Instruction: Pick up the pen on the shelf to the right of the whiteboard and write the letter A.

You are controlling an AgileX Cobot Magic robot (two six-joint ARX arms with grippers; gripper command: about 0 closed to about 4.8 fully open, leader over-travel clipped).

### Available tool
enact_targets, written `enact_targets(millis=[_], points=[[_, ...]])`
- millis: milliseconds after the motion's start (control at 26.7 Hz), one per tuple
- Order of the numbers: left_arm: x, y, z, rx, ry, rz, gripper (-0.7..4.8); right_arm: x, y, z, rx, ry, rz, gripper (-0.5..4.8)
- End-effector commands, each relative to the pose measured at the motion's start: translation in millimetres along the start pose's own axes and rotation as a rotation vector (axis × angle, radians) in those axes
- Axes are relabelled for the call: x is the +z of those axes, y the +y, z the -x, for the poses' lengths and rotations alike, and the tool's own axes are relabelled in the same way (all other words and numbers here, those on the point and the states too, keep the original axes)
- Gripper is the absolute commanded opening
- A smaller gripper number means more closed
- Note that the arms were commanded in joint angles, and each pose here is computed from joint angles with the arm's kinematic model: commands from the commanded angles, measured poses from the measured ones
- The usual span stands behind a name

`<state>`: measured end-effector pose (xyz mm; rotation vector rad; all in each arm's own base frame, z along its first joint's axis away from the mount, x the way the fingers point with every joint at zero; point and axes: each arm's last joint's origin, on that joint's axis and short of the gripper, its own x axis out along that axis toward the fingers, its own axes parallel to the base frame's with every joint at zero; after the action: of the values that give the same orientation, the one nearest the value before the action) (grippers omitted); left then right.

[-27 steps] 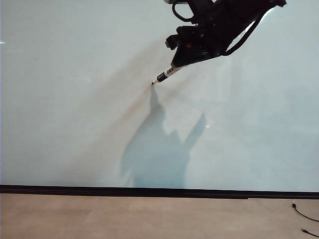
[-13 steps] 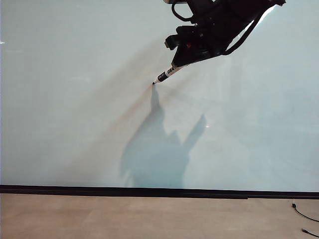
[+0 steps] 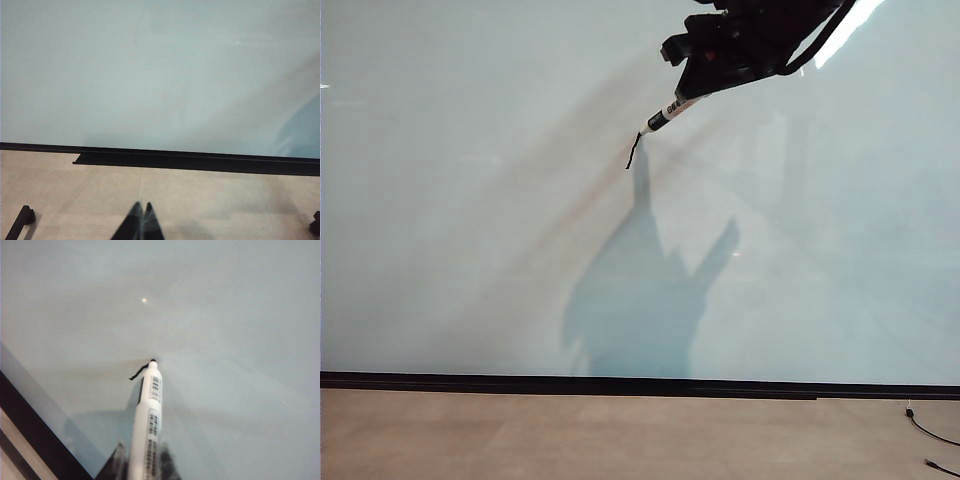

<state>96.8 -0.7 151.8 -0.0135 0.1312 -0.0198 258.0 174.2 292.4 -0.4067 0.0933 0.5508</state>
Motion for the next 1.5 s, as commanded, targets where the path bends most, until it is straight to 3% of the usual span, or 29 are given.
enact_targets(millis=[37, 674, 937, 1199, 1499], points=[[2, -0.1, 0, -0.004, -0.008, -0.005, -0.04, 9, -7, 5, -0.067, -0.045, 0.011, -0.09], [2, -0.1, 0, -0.004, -0.008, -0.004, -0.04, 28, -17, 27, -0.149, -0.123, 0.034, -0.09], [2, -0.1, 0, -0.004, -0.008, -0.005, -0.04, 29, -16, 32, -0.107, -0.116, 0.043, -0.09], [2, -0.2, 0, -0.004, -0.008, -0.005, -0.04, 22, 2, 62, -0.071, -0.123, 0.068, -0.09], [2, -0.1, 0, -0.004, -0.008, -0.005, -0.05, -1, 14, 56, -0.039, -0.003, 0.109, -0.09]])
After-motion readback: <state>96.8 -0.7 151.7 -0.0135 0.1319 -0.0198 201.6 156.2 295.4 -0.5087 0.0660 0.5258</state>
